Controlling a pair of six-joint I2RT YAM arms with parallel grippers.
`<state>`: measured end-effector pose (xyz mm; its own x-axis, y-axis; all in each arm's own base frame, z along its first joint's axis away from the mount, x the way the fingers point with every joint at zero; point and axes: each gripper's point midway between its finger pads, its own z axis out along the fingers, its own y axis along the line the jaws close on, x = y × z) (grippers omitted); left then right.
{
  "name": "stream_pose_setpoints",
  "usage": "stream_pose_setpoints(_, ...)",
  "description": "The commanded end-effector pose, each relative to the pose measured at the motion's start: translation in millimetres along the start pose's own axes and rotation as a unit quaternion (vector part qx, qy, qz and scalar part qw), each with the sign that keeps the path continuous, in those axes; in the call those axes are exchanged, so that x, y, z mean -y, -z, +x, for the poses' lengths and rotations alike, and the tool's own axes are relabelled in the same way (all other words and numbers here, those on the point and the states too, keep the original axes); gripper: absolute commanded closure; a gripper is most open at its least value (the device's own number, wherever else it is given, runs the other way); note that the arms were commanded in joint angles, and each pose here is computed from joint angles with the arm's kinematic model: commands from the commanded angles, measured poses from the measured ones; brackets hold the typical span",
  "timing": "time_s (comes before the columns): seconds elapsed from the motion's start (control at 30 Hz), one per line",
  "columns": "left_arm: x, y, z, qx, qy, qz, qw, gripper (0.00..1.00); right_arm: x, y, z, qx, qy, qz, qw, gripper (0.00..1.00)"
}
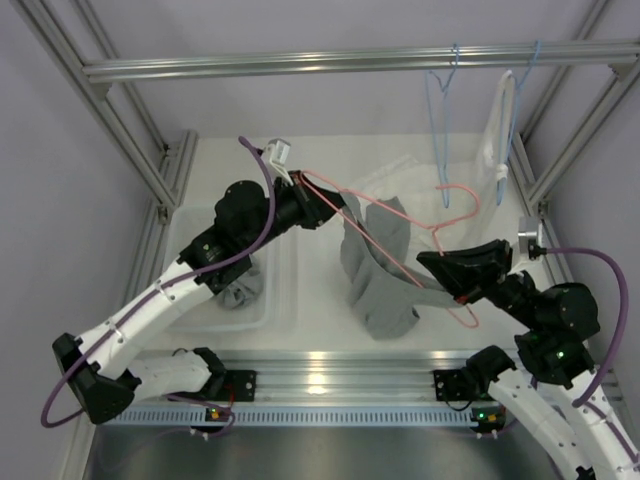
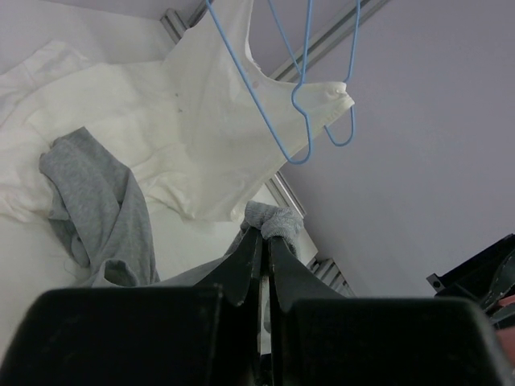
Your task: Remove the tank top from the hanger
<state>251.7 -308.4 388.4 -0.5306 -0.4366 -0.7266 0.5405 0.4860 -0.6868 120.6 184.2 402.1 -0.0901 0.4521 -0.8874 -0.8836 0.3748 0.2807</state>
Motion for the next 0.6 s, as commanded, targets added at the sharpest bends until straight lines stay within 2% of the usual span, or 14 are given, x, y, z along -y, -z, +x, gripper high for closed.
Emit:
stream_pose_setpoints(0.0,-0.7,-2.3,9.4,-0.012,0.012,-0.012,1.0,1.0,-22.7,2.9,-51.1,0.115,0.039,-0.036,0.992,1.0)
stream_pose_setpoints(0.17,3.1,-5.7,3.2,0.003,0.069,-0.016,0.998,1.0,-27.3,10.6,-49.5,0.138,0.047,-0.051,0.988,1.0)
stream_pose_setpoints(0.33,9.6,6.4,-15.3,0.05,0.116,-0.01,0.992,1.0,-26.2,23.9,-52.7,0.17,0.056,-0.038,0.983,1.0)
stream_pose_setpoints(0.57,19.2,2.4,-5.8,0.023,0.113,0.016,0.993,1.0,-26.4,29.3,-70.9,0.204,0.057,-0.021,0.977,1.0)
